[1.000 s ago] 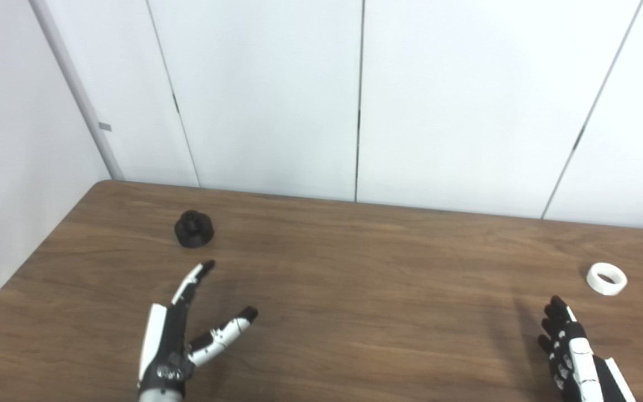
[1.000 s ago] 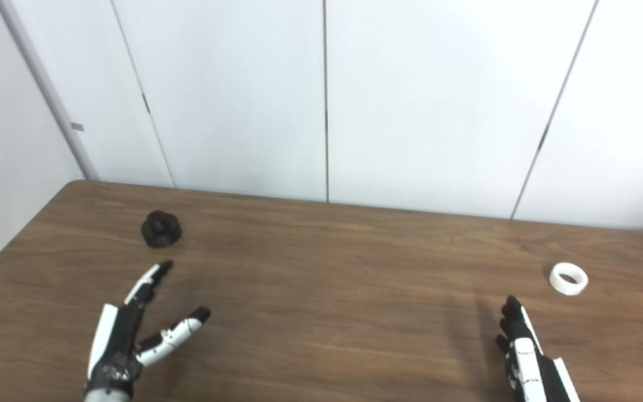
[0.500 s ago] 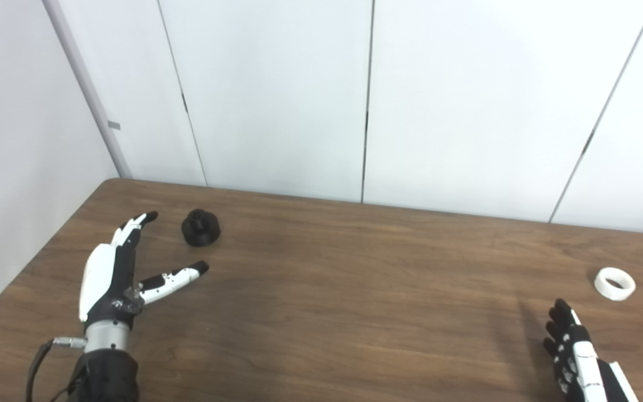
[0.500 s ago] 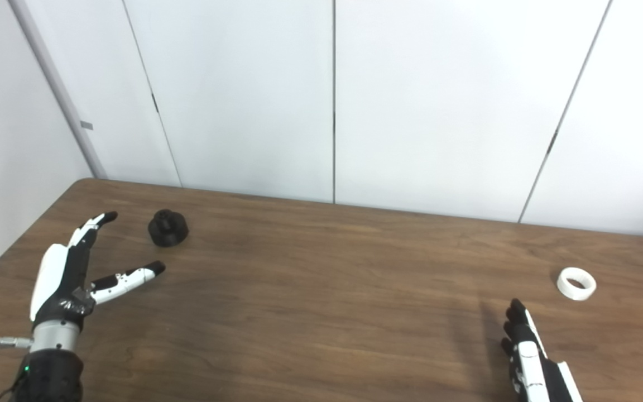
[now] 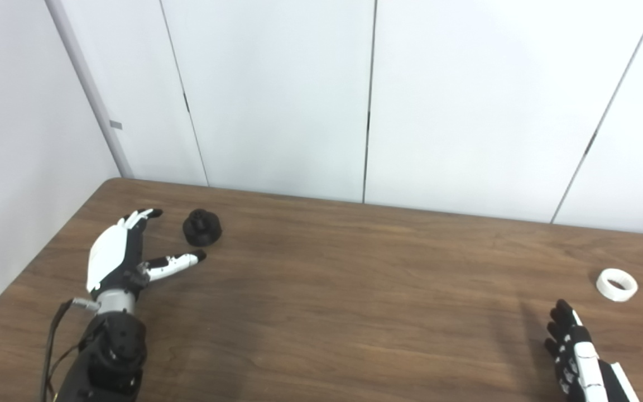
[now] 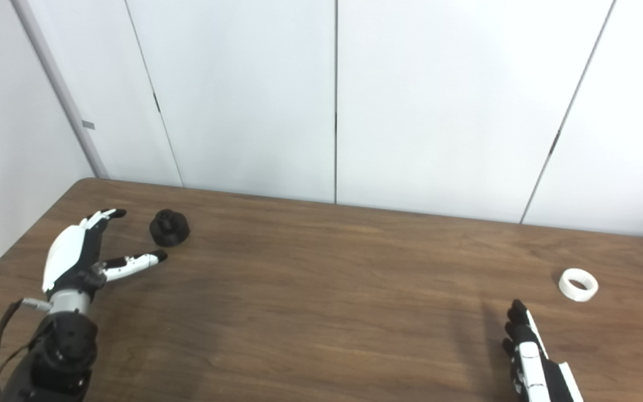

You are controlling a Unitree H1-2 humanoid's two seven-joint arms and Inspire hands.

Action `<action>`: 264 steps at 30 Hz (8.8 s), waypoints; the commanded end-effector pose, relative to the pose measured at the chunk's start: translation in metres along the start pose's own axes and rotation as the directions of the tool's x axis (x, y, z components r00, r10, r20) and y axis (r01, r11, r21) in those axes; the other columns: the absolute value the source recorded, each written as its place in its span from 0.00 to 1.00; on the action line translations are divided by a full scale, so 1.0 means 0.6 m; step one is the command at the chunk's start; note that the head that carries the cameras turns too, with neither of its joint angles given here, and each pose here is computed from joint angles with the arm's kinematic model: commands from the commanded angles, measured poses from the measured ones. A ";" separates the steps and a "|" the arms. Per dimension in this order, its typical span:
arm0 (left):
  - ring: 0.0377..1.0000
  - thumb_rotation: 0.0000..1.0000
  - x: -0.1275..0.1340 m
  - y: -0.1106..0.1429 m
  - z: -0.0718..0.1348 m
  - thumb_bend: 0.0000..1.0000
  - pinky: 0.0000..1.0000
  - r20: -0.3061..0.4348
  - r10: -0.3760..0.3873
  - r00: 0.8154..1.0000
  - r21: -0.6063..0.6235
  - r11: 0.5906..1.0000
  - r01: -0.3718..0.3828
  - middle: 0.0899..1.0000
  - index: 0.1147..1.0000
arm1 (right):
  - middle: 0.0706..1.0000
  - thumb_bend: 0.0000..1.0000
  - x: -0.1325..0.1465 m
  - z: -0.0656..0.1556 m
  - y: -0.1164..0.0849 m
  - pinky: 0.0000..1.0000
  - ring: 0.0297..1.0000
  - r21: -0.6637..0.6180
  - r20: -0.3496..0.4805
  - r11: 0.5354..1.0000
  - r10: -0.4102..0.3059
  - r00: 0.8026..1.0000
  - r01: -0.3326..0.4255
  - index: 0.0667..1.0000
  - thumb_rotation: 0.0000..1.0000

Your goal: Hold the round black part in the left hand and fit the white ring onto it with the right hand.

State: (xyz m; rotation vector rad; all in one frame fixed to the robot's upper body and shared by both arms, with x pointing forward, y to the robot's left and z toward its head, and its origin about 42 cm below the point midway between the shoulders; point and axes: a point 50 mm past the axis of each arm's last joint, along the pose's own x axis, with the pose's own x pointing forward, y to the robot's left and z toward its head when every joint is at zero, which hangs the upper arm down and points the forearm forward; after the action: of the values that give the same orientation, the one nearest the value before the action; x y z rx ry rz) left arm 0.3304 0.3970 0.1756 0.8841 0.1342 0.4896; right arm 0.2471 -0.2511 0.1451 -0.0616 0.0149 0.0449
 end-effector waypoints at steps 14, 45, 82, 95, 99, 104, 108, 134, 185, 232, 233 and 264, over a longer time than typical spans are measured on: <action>1.00 0.39 0.105 -0.006 0.028 1.00 1.00 0.019 0.019 1.000 0.085 0.996 -0.021 0.96 0.80 | 0.99 0.34 0.001 0.024 0.011 1.00 0.98 -0.018 0.073 1.000 -0.006 0.997 0.007 1.00 1.00; 0.99 0.37 0.156 -0.058 0.049 1.00 1.00 -0.014 -0.058 0.998 0.098 0.993 0.059 0.93 0.77 | 0.98 0.32 -0.006 0.019 0.008 1.00 0.98 -0.028 0.070 1.000 -0.010 0.998 0.012 0.99 1.00; 0.88 0.05 0.145 -0.055 0.033 0.52 1.00 0.003 -0.002 1.000 0.097 0.995 0.001 0.74 0.42 | 0.98 0.34 -0.005 0.016 -0.003 1.00 0.98 -0.030 0.073 1.000 -0.006 0.997 0.009 0.99 1.00; 0.86 0.05 0.097 -0.046 0.083 0.52 1.00 0.173 -0.017 0.985 0.094 0.996 0.001 0.73 0.42 | 0.98 0.36 0.003 0.015 0.008 1.00 0.98 -0.040 0.066 0.999 -0.001 0.998 0.004 0.99 1.00; 0.85 0.05 0.052 -0.045 0.117 0.52 1.00 0.296 -0.036 0.954 0.105 0.994 0.005 0.73 0.42 | 0.97 0.37 0.005 0.014 0.013 1.00 0.98 -0.037 0.068 0.999 0.000 0.998 0.003 0.99 1.00; 0.84 0.06 -0.012 -0.051 0.158 0.52 1.00 0.380 -0.070 0.922 0.095 0.995 0.037 0.71 0.42 | 0.97 0.35 0.008 0.014 0.018 1.00 0.98 -0.031 0.078 1.000 0.006 0.997 -0.003 0.99 1.00; 0.84 0.06 -0.064 -0.065 0.190 0.52 1.00 0.446 -0.128 0.886 0.109 0.990 0.088 0.72 0.42 | 0.97 0.36 0.010 0.013 0.021 1.00 0.98 -0.045 0.069 0.999 0.007 0.998 -0.004 0.99 1.00; 0.86 0.06 -0.324 -0.174 0.222 0.52 1.00 0.618 -0.419 0.666 0.287 0.908 0.305 0.76 0.42 | 0.93 0.51 0.007 0.052 0.046 1.00 0.96 -0.057 0.081 0.998 -0.009 0.997 0.014 0.95 1.00; 0.85 0.05 -0.355 -0.191 0.137 0.52 1.00 0.607 -0.450 0.655 0.314 0.893 0.323 0.74 0.42 | 0.90 0.82 0.136 0.168 -0.128 0.85 0.91 -0.715 0.191 0.633 -0.233 0.954 0.298 0.70 0.24; 0.83 0.05 -0.354 -0.175 0.124 0.52 1.00 0.598 -0.450 0.664 0.300 0.893 0.335 0.73 0.42 | 0.97 0.87 0.364 0.164 -0.240 1.00 1.00 -0.882 -0.174 0.471 -0.333 0.927 0.003 0.66 0.23; 0.83 0.05 -0.354 -0.175 0.124 0.52 1.00 0.598 -0.450 0.664 0.299 0.893 0.336 0.73 0.42 | 0.97 0.87 0.364 0.163 -0.239 1.00 1.00 -0.882 -0.175 0.471 -0.333 0.926 0.002 0.66 0.23; 0.84 0.05 -0.358 -0.177 0.131 0.52 1.00 0.598 -0.453 0.661 0.310 0.892 0.330 0.74 0.42 | 0.92 0.86 0.354 0.148 -0.230 1.00 1.00 -0.880 -0.153 0.474 -0.315 0.937 0.015 0.56 0.18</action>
State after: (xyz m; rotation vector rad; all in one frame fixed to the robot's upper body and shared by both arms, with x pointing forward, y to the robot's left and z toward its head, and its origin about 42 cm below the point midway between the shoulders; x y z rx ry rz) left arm 0.2047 0.1851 0.1213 1.1019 -0.2770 -0.2755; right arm 0.4625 -0.3755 0.2188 -1.1115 0.3767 -0.1331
